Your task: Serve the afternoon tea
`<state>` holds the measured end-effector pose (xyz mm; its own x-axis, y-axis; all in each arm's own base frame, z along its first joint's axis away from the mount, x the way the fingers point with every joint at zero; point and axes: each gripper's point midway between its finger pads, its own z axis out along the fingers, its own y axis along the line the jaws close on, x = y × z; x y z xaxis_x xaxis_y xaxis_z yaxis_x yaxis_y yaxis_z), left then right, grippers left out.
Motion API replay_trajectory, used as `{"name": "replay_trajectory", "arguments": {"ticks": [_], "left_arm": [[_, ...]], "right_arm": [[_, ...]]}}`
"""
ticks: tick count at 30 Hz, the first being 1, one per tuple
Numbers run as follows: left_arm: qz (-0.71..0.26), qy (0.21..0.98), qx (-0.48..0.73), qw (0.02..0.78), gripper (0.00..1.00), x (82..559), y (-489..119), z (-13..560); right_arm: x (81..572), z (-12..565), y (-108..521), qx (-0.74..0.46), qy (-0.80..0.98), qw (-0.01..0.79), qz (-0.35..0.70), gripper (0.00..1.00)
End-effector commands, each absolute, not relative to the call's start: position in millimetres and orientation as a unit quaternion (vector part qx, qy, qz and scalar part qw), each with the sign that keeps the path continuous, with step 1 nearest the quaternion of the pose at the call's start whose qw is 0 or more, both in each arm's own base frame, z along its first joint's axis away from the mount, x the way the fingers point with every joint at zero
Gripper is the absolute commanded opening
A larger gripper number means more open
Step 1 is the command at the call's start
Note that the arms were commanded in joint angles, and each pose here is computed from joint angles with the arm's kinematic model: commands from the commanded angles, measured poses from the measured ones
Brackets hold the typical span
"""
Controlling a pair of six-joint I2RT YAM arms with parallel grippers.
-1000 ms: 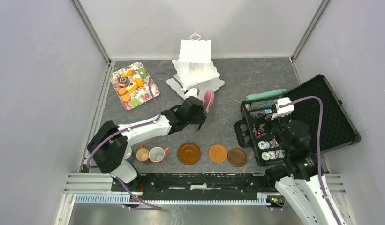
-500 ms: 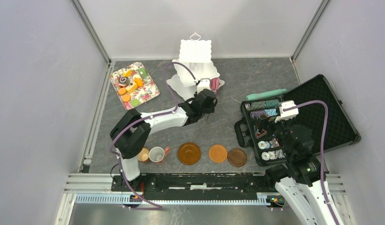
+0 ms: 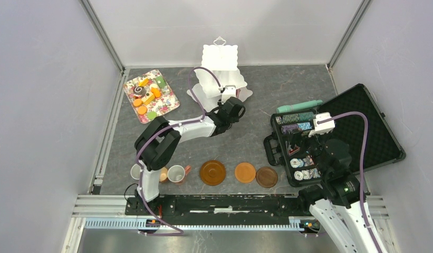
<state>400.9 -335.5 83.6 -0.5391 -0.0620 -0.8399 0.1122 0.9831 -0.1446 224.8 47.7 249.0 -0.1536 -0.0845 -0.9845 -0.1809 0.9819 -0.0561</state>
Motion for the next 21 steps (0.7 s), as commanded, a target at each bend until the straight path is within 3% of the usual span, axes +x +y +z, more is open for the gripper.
{"name": "replay_trajectory", "arguments": {"ticks": [1, 21], "left_arm": [[-0.079, 0.849, -0.004, 0.522, 0.29, 433, -331, 104], [-0.082, 0.853, -0.001, 0.515, 0.53, 442, -324, 96]], "right_arm": [[231, 251, 48, -0.087, 0.755, 0.649, 0.034, 0.98], [238, 234, 59, -0.101, 0.766, 0.633, 0.05, 0.98]]}}
